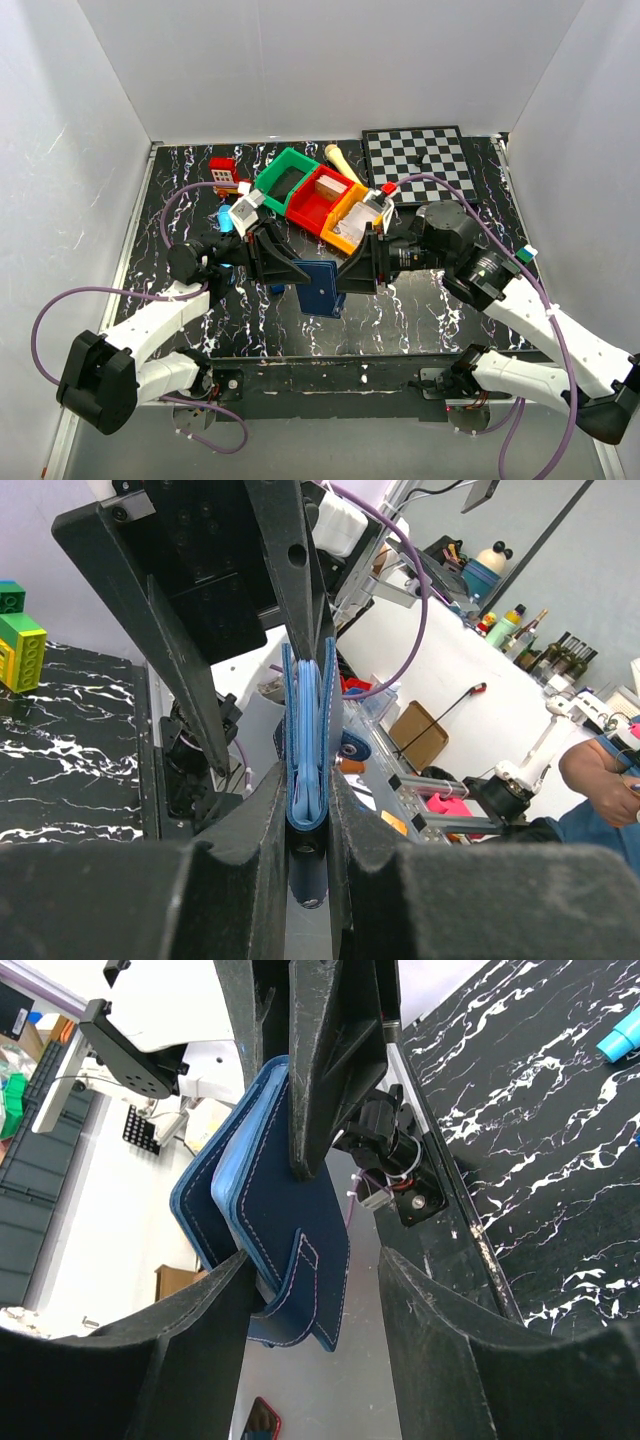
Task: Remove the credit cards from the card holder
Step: Open the card holder at the center of the board.
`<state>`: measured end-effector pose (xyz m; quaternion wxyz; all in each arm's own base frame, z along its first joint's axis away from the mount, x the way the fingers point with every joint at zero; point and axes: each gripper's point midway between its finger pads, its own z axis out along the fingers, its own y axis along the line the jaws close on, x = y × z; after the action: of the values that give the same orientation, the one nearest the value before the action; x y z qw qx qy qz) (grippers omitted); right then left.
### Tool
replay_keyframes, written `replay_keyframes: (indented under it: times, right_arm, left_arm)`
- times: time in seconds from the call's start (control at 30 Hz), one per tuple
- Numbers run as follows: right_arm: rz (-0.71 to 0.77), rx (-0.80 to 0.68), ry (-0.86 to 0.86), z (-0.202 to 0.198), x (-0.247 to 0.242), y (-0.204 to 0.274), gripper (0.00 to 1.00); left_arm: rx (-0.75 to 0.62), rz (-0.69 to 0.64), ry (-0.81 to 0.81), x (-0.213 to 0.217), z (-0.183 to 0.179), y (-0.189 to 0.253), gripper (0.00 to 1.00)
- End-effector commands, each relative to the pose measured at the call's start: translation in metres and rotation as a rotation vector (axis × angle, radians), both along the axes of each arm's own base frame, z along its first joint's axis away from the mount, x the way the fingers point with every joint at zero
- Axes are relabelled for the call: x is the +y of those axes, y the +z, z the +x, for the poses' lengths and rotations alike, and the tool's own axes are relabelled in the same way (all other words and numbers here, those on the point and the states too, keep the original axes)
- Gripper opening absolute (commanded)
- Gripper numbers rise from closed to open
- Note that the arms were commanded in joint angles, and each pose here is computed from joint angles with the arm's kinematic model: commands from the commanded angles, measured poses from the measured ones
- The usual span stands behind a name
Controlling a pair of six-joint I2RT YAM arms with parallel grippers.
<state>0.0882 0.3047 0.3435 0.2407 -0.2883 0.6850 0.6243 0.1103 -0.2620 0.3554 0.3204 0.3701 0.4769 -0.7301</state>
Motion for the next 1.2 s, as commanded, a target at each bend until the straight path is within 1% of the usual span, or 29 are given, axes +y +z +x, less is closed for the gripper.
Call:
replay_keyframes:
  times: [0.0, 0.13, 0.23, 0.3, 0.4, 0.5, 0.53, 0.63, 0.67, 0.7, 0.73, 0.77, 0.83, 0.87, 1.0, 1.17]
  right_arm:
    - [0.000, -0.032, 0.045, -0.007, 0.007, 0.010, 0.59]
    - [0.007, -0.033, 0.055, -0.007, 0.013, 0.014, 0.58]
    - [0.002, -0.028, 0.071, -0.009, 0.018, 0.013, 0.54]
    - [0.001, -0.026, 0.073, -0.009, 0.019, 0.013, 0.47]
    - [0.000, -0.028, 0.068, -0.009, 0.018, 0.012, 0.33]
    - [-0.007, -0.032, 0.060, -0.009, 0.017, 0.012, 0.19]
    - [-0.011, -0.035, 0.059, -0.009, 0.015, 0.012, 0.15]
    - [-0.029, -0.048, 0.040, -0.008, 0.012, 0.011, 0.02]
    - [-0.038, -0.057, 0.030, -0.007, 0.010, 0.010, 0.01]
    - [-0.051, -0.062, 0.021, -0.006, 0.009, 0.009, 0.01]
    - [-0.066, -0.066, 0.003, -0.004, 0.007, 0.008, 0.01]
    - [-0.089, -0.068, -0.015, -0.002, 0.005, 0.005, 0.01]
    - [-0.136, -0.073, -0.052, 0.004, 0.002, -0.001, 0.01]
    - [-0.170, -0.073, -0.087, 0.010, 0.000, -0.005, 0.01]
    - [-0.333, -0.073, -0.254, 0.038, -0.014, -0.024, 0.01]
    - [-0.573, -0.089, -0.481, 0.071, -0.040, -0.049, 0.01]
  left_arm:
    - [-0.034, -0.086, 0.049, 0.001, 0.001, 0.028, 0.00]
    - [-0.034, -0.077, 0.058, -0.001, 0.001, 0.028, 0.00]
    - [-0.028, -0.066, 0.082, -0.004, 0.003, 0.026, 0.00]
    - [-0.034, -0.064, 0.097, -0.004, 0.003, 0.025, 0.00]
    - [-0.035, -0.055, 0.117, -0.004, 0.005, 0.024, 0.01]
    - [-0.012, -0.029, 0.144, -0.006, 0.011, 0.021, 0.12]
    - [-0.003, -0.021, 0.159, -0.007, 0.013, 0.021, 0.17]
    - [0.017, 0.006, 0.224, -0.009, 0.025, 0.019, 0.27]
    - [0.031, 0.023, 0.248, -0.009, 0.029, 0.016, 0.32]
    - [0.055, 0.038, 0.287, -0.010, 0.036, 0.015, 0.45]
    - [0.085, 0.062, 0.333, -0.010, 0.044, 0.011, 0.54]
    - [0.099, 0.074, 0.379, -0.009, 0.051, 0.008, 0.60]
    - [0.111, 0.090, 0.440, -0.007, 0.060, 0.002, 0.66]
    - [0.121, 0.089, 0.469, -0.005, 0.063, 0.000, 0.98]
    - [0.193, 0.061, 0.567, 0.002, 0.074, -0.007, 0.98]
    - [0.281, 0.024, 0.569, 0.002, 0.075, -0.024, 0.98]
